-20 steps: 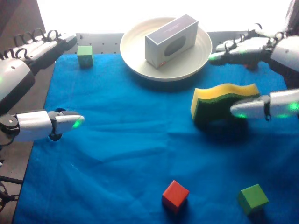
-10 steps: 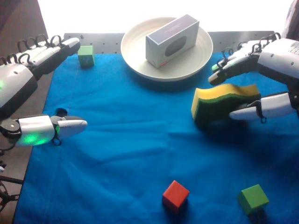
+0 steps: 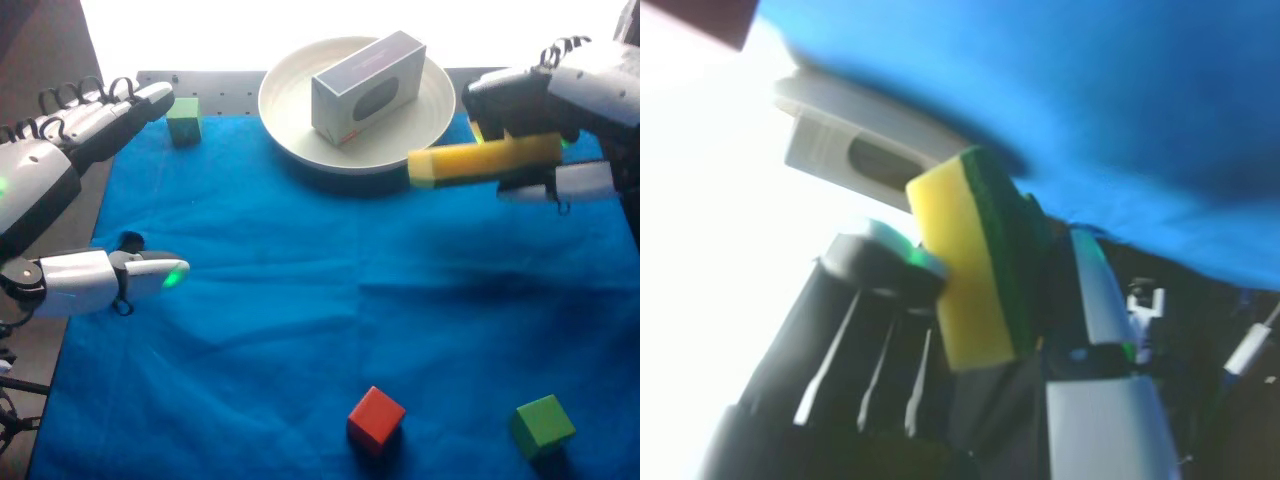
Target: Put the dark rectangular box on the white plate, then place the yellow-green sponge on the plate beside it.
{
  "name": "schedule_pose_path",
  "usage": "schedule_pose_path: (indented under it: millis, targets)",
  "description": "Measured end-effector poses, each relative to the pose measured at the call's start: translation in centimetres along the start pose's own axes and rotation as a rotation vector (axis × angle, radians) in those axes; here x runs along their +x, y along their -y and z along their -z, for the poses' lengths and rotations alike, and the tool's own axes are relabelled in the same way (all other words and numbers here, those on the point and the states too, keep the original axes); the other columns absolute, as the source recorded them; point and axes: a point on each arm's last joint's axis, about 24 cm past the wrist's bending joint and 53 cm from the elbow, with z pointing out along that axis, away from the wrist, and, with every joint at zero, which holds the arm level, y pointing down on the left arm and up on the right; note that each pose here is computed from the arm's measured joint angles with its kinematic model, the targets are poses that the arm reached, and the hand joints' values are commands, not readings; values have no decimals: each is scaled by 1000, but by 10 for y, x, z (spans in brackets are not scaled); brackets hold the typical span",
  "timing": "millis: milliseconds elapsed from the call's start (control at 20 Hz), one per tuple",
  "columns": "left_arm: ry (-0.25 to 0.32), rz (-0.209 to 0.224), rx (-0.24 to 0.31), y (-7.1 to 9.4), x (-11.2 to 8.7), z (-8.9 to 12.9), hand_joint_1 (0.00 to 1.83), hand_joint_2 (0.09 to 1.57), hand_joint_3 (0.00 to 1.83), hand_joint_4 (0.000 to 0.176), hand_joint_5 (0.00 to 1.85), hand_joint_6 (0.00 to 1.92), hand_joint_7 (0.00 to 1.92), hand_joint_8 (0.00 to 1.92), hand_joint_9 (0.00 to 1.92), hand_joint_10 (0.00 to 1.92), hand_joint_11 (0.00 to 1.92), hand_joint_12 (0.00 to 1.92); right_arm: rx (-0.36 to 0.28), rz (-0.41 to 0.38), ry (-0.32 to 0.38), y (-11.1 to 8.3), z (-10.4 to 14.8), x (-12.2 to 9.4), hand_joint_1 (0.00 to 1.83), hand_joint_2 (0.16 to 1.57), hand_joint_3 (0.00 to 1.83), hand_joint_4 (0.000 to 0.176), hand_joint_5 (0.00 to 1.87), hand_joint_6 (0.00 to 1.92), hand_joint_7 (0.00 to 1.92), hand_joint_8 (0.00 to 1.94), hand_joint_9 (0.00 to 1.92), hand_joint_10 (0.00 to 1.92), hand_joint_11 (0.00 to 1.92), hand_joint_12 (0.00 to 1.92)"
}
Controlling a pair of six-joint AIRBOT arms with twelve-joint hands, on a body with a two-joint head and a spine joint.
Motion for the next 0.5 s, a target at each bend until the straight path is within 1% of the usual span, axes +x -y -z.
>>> schedule_pose_path:
  millis: [50, 100, 200, 250, 300, 350, 400, 450, 500]
  targets:
    - [-3, 0, -2, -1, 1, 0, 774, 933, 0, 95, 98, 8, 19, 2, 0, 0, 0, 0, -10, 3, 15, -3, -4, -6, 1492, 1102, 0, 0, 751, 1921, 885, 1941, 1044, 1921, 1118, 1921]
    - [-3, 0, -2, -1, 1, 0, 764, 936, 1, 103, 98, 7, 15, 0, 0, 0, 0, 0, -16, 3, 23, -5, -7, -9, 1525, 1091, 0, 0, 715, 1917, 847, 1923, 969, 1920, 1033, 1921]
    - [-2, 0, -2, -1, 1, 0, 774, 932, 0, 99, 105, 8, 19, 2, 0, 0, 0, 0, -42, 4, 53, -13, -18, -19, 1501, 1100, 2, 0, 714, 1898, 814, 1859, 915, 1892, 961, 1921]
    - [-3, 0, -1, 0, 1, 0, 764, 936, 1, 101, 100, 5, 12, 0, 0, 0, 0, 0, -59, 5, 70, -17, -25, -24, 1504, 1101, 0, 0, 716, 1884, 824, 1789, 926, 1833, 940, 1916]
    - [-3, 0, -1, 0, 1, 0, 761, 933, 0, 105, 102, 5, 15, 2, 0, 0, 0, 0, -63, 4, 73, -18, -28, -25, 1513, 1099, 0, 0, 711, 1877, 815, 1748, 907, 1769, 912, 1848]
    - [-3, 1, -2, 0, 1, 0, 760, 933, 0, 96, 101, 5, 15, 2, 0, 0, 0, 0, -70, 4, 80, -20, -33, -26, 1508, 1089, 0, 0, 725, 1855, 819, 1737, 896, 1755, 886, 1840]
    - [-2, 2, -2, -1, 1, 0, 768, 935, 0, 90, 108, 7, 22, 4, 0, 0, 0, 0, -73, 2, 87, -22, -39, -27, 1523, 1086, 0, 0, 736, 1908, 860, 1802, 958, 1816, 968, 1883]
    - [-3, 3, -1, 0, 1, 0, 757, 931, 0, 91, 108, 6, 16, 1, 0, 0, 0, 0, -72, -1, 92, -22, -47, -28, 1522, 1077, 0, 0, 746, 1888, 889, 1795, 1002, 1796, 1021, 1851]
    - [-3, 4, -2, -1, 1, 0, 765, 924, 0, 87, 110, 5, 21, 3, 0, 0, 0, 0, -63, -9, 94, -20, -59, -24, 1479, 1098, 2, 0, 735, 1794, 922, 1634, 1013, 1693, 999, 1802]
